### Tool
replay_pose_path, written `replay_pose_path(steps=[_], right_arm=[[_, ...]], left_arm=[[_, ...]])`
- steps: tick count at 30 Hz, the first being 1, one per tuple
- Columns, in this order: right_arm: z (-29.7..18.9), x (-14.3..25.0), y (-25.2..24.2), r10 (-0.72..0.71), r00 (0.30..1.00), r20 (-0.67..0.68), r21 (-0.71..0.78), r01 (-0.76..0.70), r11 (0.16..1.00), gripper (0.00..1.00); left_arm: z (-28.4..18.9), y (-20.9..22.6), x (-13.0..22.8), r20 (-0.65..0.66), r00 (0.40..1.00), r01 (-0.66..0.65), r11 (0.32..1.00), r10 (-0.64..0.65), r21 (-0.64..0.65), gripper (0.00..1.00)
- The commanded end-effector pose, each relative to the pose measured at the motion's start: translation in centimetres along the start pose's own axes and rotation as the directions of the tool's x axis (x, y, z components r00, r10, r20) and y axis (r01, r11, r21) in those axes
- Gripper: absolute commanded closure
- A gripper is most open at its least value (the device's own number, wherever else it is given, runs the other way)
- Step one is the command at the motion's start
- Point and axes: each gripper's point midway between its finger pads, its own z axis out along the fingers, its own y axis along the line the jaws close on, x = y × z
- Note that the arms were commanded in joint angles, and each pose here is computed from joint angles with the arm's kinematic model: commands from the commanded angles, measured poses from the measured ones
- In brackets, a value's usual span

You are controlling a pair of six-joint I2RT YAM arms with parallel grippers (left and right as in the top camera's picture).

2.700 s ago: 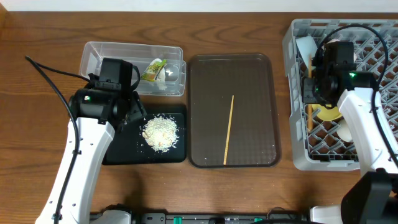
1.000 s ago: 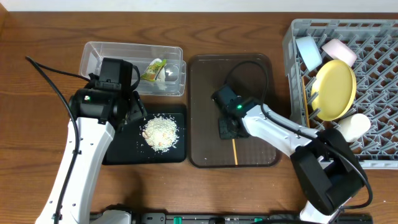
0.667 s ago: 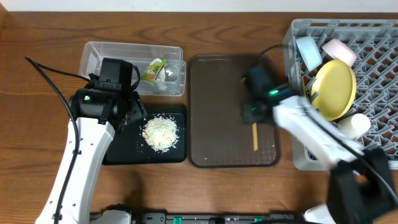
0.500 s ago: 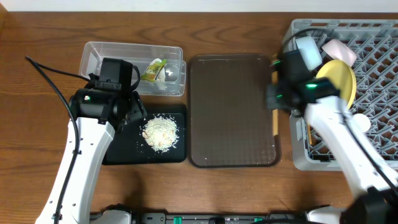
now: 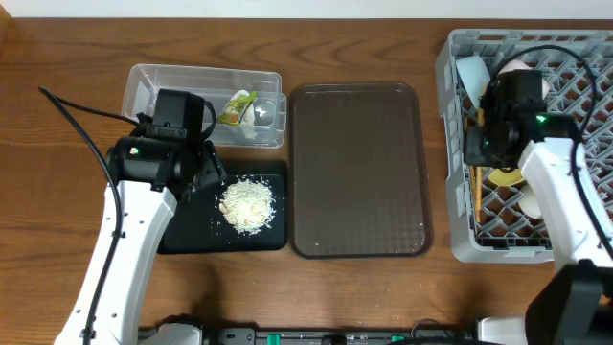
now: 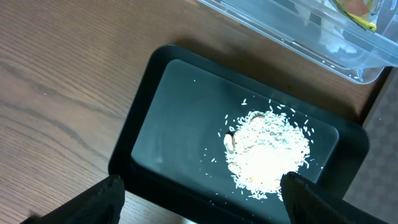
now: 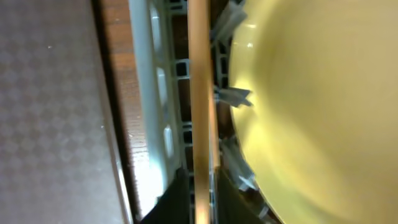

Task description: Sort waste into correct bins and load items into the dishwasher rack

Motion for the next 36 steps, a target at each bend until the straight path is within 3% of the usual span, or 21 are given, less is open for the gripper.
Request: replay_pose_path(steps=[1, 10, 12, 13, 17, 26, 30, 36], right_arm=[[0.0, -0.6, -0.3, -0.020, 1.000, 0.020, 0.004, 0.020, 1.000, 0.68], [-4.0, -3.9, 0.3, 0.033, 0.975, 0.218, -0.052, -0.022, 0.998, 0.60], [-5.2, -4.7, 1.0, 0.037, 0.962, 0.271, -0.101, -0.010, 0.995, 0.48], [-5.7, -5.2, 1.5, 0.038, 0.955, 0.294, -0.128, 0.000, 0.992, 0.43], [-6.3, -5.7, 2.4, 0.026, 0.946, 0.322, -0.173, 0.032, 0.984, 0.42], [-8.5, -2.9, 2.6, 0.097, 0.959, 0.267, -0.220, -0.037, 0.975, 0.31], [-9.9, -0.9, 2.3, 0.105, 0.957, 0.271, -0.220, -0.045, 0.975, 0.28], [-11.7, 2.5, 2.1, 0.104, 0.909, 0.403, -0.223, -0.013, 0.975, 0.16]], left_arm=[[0.3, 0.2, 0.1, -0.008, 1.000, 0.006, 1.000, -0.006, -0.012, 0.17], [0.3, 0.1, -0.1, 0.001, 1.000, 0.008, 1.000, -0.008, -0.007, 0.17], [0.3, -0.1, -0.4, 0.013, 1.000, -0.002, 1.000, 0.002, 0.001, 0.17], [0.3, -0.2, -0.7, 0.024, 0.999, -0.023, 1.000, 0.023, 0.006, 0.17], [0.2, -1.5, -1.3, 0.052, 0.989, -0.140, 0.988, 0.137, 0.065, 0.17], [-0.8, -1.4, 0.5, 0.020, 0.972, -0.237, 0.966, 0.236, 0.108, 0.17], [-2.5, -1.5, 1.7, 0.111, 0.961, -0.269, 0.948, 0.253, 0.173, 0.17], [-4.9, 0.1, 4.5, 0.294, 0.934, -0.277, 0.931, 0.203, 0.238, 0.17]])
